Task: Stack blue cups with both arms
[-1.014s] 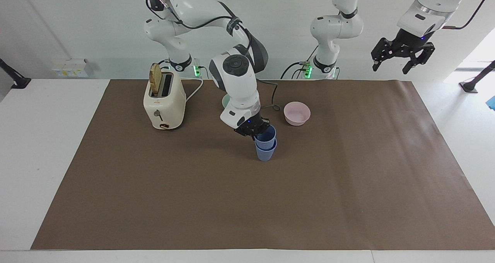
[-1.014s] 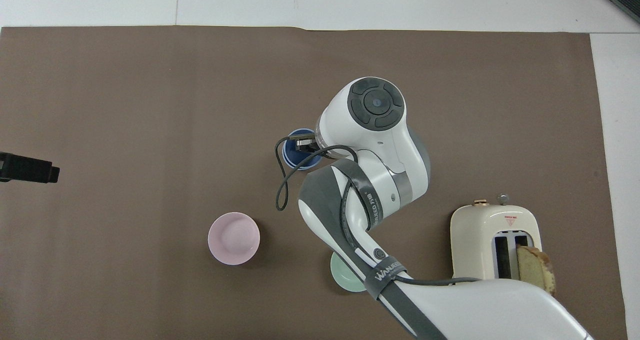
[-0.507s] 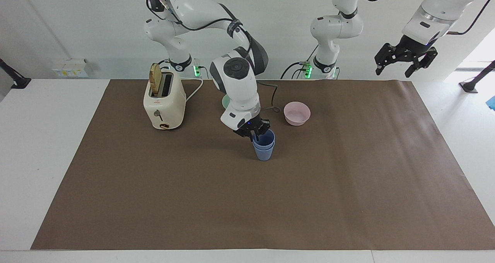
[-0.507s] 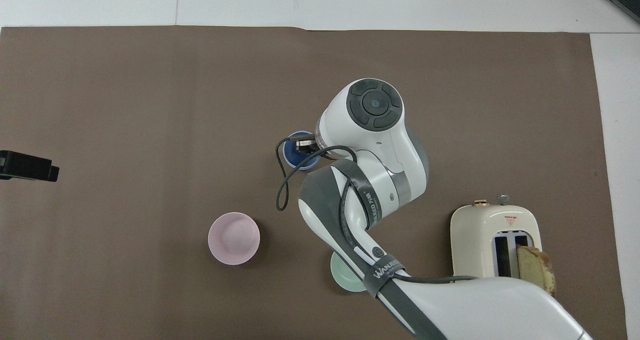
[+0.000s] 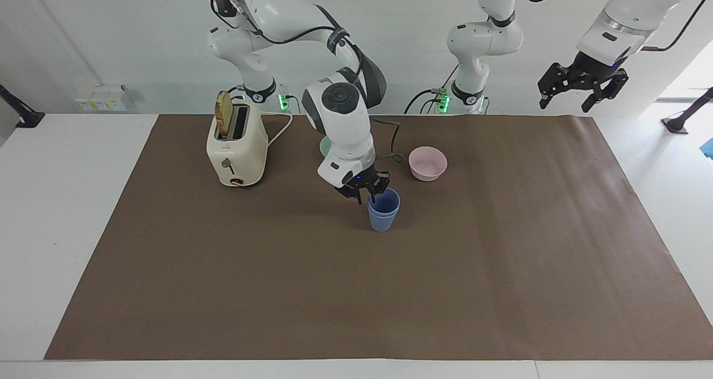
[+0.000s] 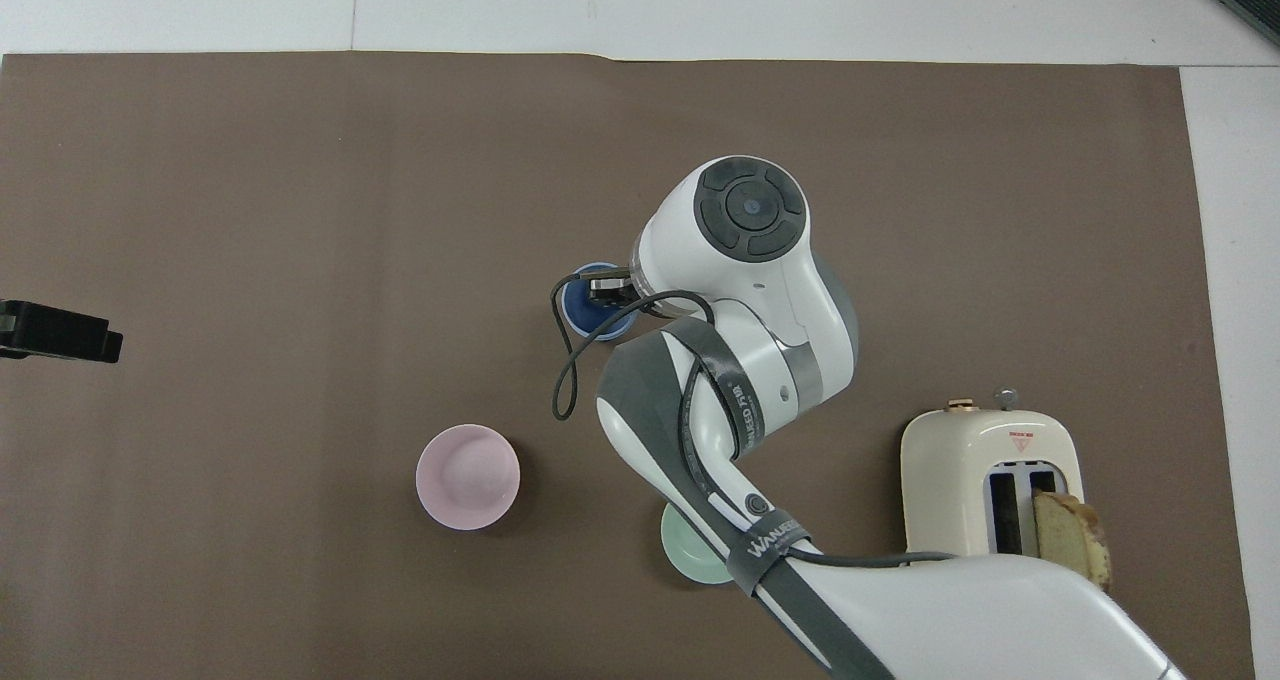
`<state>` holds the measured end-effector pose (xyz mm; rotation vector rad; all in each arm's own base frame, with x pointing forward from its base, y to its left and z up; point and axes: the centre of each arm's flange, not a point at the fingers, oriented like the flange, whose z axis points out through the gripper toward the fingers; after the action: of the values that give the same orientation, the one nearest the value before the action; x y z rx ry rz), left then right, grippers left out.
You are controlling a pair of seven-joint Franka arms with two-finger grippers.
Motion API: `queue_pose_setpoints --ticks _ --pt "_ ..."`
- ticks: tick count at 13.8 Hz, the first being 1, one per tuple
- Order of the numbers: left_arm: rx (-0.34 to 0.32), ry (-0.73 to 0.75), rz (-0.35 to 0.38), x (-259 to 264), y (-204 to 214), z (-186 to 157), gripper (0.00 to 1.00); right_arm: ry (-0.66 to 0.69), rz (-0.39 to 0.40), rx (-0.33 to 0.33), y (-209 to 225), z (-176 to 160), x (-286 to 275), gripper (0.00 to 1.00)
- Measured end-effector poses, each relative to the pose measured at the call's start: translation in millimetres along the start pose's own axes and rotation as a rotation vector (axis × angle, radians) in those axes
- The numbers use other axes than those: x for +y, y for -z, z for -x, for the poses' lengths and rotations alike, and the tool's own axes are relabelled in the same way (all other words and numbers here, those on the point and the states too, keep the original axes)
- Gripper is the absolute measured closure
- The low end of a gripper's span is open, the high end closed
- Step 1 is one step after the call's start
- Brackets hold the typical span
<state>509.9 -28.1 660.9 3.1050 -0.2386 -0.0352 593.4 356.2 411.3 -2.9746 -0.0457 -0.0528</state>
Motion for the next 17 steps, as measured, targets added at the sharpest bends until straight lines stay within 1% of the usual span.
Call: queue_pose_setpoints --ticks 1,2,3,4,5,8,12,15,17 --pt "0.001 0.000 0.000 0 0 0 0.00 -0.003 0.000 0.003 5 -1 2 0.34" --pt "0.002 -0.001 0.000 0 0 0 0.00 -0.009 0.003 0.003 15 -3 6 0.24" --pt "0.002 -0.001 0.000 0 0 0 0.00 -0.019 0.009 -0.007 29 -5 13 0.12" --pt "0.003 -0.001 0.000 0 0 0 0.00 -0.033 0.015 -0.015 46 -7 22 0.02" --pt "0.005 -0.001 -0.001 0 0 -1 0.00 -0.048 0.014 -0.011 65 -10 33 0.00" --pt "0.010 -0.002 -0.001 0 -1 -2 0.00 -0.061 0.017 0.010 123 -17 81 0.00" --pt "0.008 -0.002 0.000 0 -4 -3 0.00 -0.055 0.055 0.040 180 -14 136 0.00" --pt "0.009 -0.002 0.000 1 -4 -3 0.00 -0.053 0.081 0.051 212 -6 162 0.00" --pt "0.009 -0.003 0.000 1 -4 -3 0.00 -0.046 0.136 0.069 221 -4 173 0.00"
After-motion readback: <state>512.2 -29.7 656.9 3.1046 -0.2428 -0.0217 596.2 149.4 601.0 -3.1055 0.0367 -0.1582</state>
